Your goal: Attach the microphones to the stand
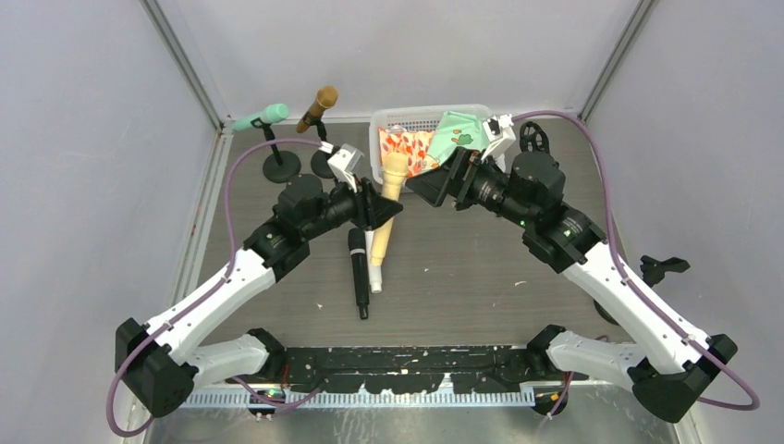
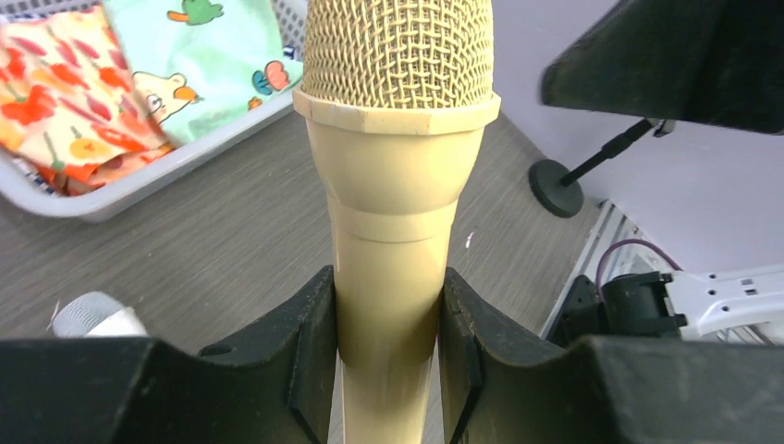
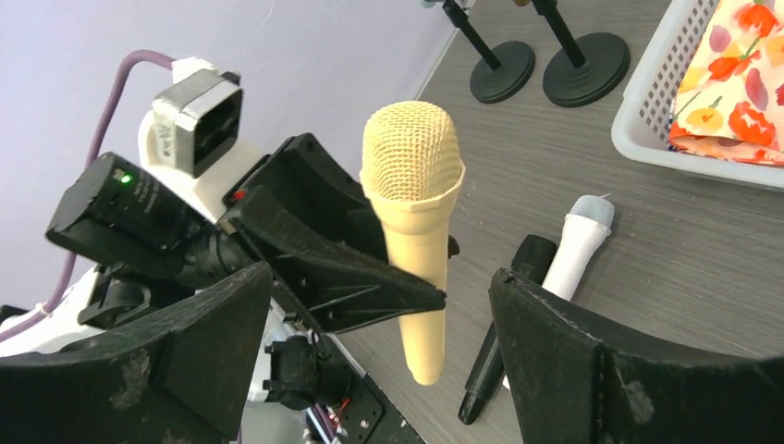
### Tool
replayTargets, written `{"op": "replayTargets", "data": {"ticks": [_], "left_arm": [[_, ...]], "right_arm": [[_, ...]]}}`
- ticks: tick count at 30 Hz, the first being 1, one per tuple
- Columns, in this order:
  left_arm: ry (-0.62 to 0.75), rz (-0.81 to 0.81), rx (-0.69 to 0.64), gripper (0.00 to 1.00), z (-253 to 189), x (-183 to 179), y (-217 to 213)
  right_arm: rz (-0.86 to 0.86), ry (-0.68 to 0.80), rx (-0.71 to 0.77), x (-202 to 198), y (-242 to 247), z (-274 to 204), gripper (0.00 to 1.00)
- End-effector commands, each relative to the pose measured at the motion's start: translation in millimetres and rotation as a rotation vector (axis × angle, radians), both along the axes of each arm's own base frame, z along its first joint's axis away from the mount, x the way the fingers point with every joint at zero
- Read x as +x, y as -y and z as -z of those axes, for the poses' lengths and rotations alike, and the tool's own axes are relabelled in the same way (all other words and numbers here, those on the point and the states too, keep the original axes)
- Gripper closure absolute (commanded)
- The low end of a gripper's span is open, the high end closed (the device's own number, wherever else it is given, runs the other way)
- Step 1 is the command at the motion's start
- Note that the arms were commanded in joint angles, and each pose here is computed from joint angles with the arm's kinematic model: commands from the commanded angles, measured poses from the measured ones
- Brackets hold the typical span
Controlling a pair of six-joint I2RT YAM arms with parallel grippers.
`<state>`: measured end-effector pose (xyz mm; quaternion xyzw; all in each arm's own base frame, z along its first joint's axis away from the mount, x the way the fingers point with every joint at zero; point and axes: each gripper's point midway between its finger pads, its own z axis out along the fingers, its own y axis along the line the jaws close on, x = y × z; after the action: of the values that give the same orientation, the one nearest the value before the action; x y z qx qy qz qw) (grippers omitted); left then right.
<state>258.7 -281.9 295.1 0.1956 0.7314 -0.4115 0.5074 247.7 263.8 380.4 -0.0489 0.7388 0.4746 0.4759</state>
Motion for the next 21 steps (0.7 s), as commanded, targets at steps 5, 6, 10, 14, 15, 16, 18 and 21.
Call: {"op": "replayTargets", "data": {"ticks": [5,6,10,14,15,16,18,21], "left_arm": [[0.13,0.11,-0.14,1.0,-61.3,-7.3,19.6],[0.129,0.117,-0.14,0.99,-61.7,-7.8,21.0],[0.115,0.131,-0.137,0.99,-58.5,-7.2,25.2],[0.102,0.162,-0.136,1.0,-55.7,-9.8,31.3],[0.099,0.168,-0.134,1.0,-54.2,-10.5,32.6],[0.099,0.175,-0.135,1.0,-54.5,-11.5,33.6],[0.097,0.189,-0.134,1.0,-53.5,-13.7,35.7],[0.09,0.2,-0.131,1.0,-50.8,-14.9,37.5]], "right_arm": [[0.045,0.011,0.012,21.0,-17.5,9.4,0.09],[0.041,0.01,0.01,22.7,-20.1,11.4,0.1],[0.014,0.006,-0.009,26.3,-30.7,17.7,0.14],[0.02,0.005,-0.036,32.5,-34.8,26.0,0.21],[0.027,0.004,-0.041,34.3,-34.5,28.0,0.23],[0.03,0.005,-0.045,35.5,-35.0,29.9,0.26],[0.035,0.006,-0.048,38.5,-36.1,33.4,0.31],[0.022,0.001,-0.054,39.2,-41.3,38.9,0.42]]}}
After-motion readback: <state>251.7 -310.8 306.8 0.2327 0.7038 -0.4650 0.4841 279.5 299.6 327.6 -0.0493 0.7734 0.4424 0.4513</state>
